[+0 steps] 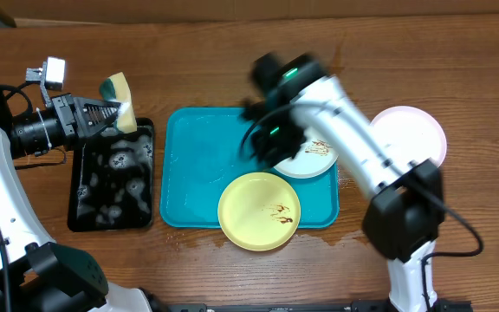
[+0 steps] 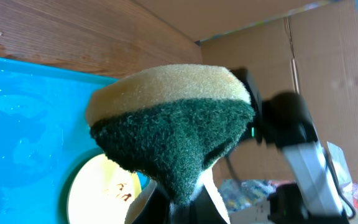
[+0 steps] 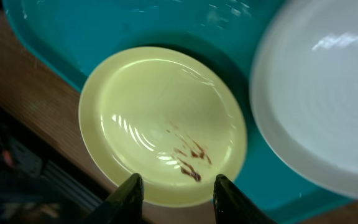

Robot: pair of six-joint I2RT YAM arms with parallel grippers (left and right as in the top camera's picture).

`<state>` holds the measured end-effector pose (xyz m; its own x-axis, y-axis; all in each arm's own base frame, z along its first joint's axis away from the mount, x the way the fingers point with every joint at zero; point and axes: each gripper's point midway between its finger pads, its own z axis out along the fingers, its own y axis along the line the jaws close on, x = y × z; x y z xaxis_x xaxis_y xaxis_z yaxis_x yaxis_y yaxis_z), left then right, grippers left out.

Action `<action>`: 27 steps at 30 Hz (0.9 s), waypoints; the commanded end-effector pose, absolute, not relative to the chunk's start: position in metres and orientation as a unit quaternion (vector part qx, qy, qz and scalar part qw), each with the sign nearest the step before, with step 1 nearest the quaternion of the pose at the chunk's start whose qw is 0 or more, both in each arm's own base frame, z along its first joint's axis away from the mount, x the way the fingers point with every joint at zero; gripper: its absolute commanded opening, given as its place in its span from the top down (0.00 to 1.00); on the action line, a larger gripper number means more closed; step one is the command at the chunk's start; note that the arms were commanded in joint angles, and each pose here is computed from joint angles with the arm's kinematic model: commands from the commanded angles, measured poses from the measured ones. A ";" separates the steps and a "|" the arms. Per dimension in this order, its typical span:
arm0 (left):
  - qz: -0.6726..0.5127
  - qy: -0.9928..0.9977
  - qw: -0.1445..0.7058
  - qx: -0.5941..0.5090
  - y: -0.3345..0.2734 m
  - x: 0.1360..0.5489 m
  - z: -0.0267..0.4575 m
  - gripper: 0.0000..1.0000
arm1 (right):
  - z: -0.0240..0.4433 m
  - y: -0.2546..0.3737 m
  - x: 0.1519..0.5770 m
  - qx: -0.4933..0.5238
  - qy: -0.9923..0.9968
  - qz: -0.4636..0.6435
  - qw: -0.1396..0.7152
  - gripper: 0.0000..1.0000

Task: Clean dirty plates on tray and stack at the side
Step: 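Move the right gripper back to the yellow plate's rim on the tray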

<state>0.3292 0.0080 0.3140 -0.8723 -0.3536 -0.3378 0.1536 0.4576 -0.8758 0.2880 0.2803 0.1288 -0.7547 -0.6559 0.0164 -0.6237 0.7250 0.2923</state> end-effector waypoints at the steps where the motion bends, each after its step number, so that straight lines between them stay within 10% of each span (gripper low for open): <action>1: -0.510 0.819 0.260 -0.035 0.000 0.325 0.322 0.96 | 0.127 0.299 0.266 0.464 -0.880 -0.094 0.032 0.61; 13: -0.499 0.831 0.245 -0.028 -0.005 0.323 0.316 0.96 | 0.107 0.364 0.263 0.648 -0.755 -0.052 -0.084 0.35; 21: -0.499 0.831 0.245 -0.029 -0.005 0.324 0.316 0.96 | 0.075 0.331 0.278 0.763 -0.641 -0.055 -0.064 0.57; 27: -0.495 0.832 0.249 -0.025 -0.003 0.325 0.315 0.96 | 0.054 0.324 0.305 0.733 -0.662 -0.112 -0.106 0.52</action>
